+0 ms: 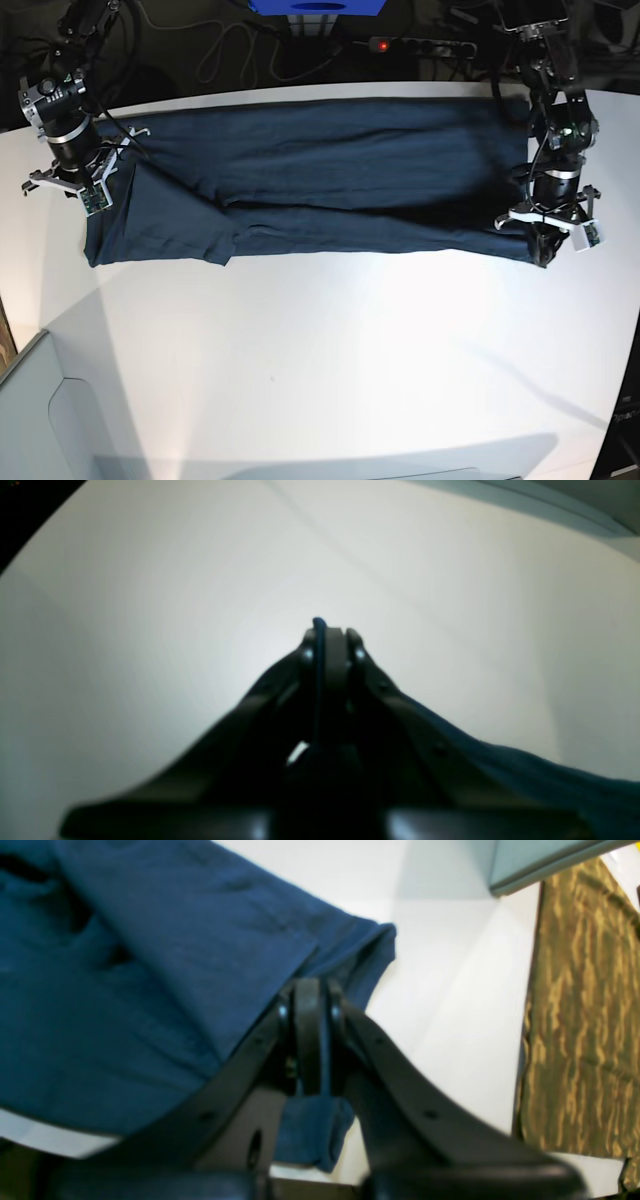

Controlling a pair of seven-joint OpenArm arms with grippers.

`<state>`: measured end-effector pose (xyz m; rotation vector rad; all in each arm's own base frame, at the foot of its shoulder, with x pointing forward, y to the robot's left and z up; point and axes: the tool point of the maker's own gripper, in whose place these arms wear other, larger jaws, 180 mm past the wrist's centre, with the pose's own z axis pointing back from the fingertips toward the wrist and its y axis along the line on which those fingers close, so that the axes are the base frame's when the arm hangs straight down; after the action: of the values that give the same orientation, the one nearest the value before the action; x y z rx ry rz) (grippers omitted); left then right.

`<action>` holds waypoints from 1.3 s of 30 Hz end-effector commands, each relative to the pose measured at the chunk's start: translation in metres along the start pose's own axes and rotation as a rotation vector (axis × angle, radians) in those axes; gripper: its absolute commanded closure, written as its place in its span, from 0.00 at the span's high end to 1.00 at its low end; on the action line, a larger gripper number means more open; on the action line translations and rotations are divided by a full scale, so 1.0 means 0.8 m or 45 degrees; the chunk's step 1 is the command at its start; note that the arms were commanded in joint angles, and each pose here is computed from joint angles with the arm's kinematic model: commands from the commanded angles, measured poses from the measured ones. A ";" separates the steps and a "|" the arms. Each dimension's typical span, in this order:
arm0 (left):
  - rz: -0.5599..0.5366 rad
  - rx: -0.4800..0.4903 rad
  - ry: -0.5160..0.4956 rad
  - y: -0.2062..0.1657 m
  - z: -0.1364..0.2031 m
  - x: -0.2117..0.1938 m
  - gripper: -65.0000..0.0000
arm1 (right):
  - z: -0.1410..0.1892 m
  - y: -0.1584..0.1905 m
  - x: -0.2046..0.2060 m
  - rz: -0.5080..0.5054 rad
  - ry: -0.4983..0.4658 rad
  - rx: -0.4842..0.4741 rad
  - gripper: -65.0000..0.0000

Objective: Fold the T-shirt properly
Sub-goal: 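Pull the folded fabric with the right gripper toward the shoulder edge, then hold the strip ends with both grippers and smooth the fold flat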

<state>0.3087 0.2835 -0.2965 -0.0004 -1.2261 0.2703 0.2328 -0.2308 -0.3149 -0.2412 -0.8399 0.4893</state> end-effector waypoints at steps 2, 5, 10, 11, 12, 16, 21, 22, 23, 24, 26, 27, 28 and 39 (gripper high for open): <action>-0.008 0.012 -0.035 0.007 -0.001 0.008 0.00 | 0.004 0.000 0.006 0.029 -0.032 0.011 0.00; 0.003 0.023 -0.017 0.012 -0.005 0.001 0.00 | 0.003 0.001 0.002 0.026 -0.014 0.018 0.01; 0.006 0.023 -0.017 0.011 -0.005 0.001 0.00 | -0.006 0.020 0.000 0.026 -0.007 0.080 0.13; 0.006 0.021 -0.016 0.011 -0.006 0.001 0.00 | -0.008 0.022 -0.002 0.024 0.000 0.088 0.21; 0.006 0.021 -0.016 0.011 -0.006 0.001 0.00 | -0.010 0.026 -0.005 0.019 0.008 0.103 0.29; 0.006 0.021 -0.016 0.011 -0.006 0.001 0.00 | -0.024 0.046 -0.022 -0.010 0.048 0.178 0.59; 0.005 0.023 -0.008 0.012 -0.004 -0.002 0.00 | -0.041 0.061 -0.053 -0.077 0.121 0.244 0.70; 0.004 0.023 -0.006 0.012 -0.004 -0.003 0.00 | -0.043 0.063 -0.058 -0.083 0.132 0.251 0.69; 0.004 0.023 -0.006 0.012 -0.004 -0.003 0.00 | -0.045 0.063 -0.057 -0.089 0.124 0.253 0.69; 0.006 0.023 -0.006 0.011 -0.004 -0.003 0.00 | -0.047 0.063 -0.055 -0.097 0.110 0.256 0.68; 0.006 0.023 -0.004 0.012 -0.004 -0.004 0.00 | -0.050 0.065 -0.057 -0.115 0.098 0.263 0.65; 0.008 0.023 -0.004 0.011 -0.004 -0.004 0.00 | -0.053 0.066 -0.058 -0.125 0.093 0.269 0.62; 0.008 0.023 -0.004 0.011 -0.004 -0.004 0.00 | -0.054 0.068 -0.061 -0.132 0.097 0.276 0.58; 0.021 0.046 0.046 0.022 -0.008 -0.023 0.00 | -0.057 0.063 -0.062 -0.130 0.085 0.276 0.01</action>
<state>0.2982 0.2929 -0.3352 0.0027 -1.1268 0.3178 0.2155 -0.2120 -0.4083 -0.0117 -0.6809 0.4451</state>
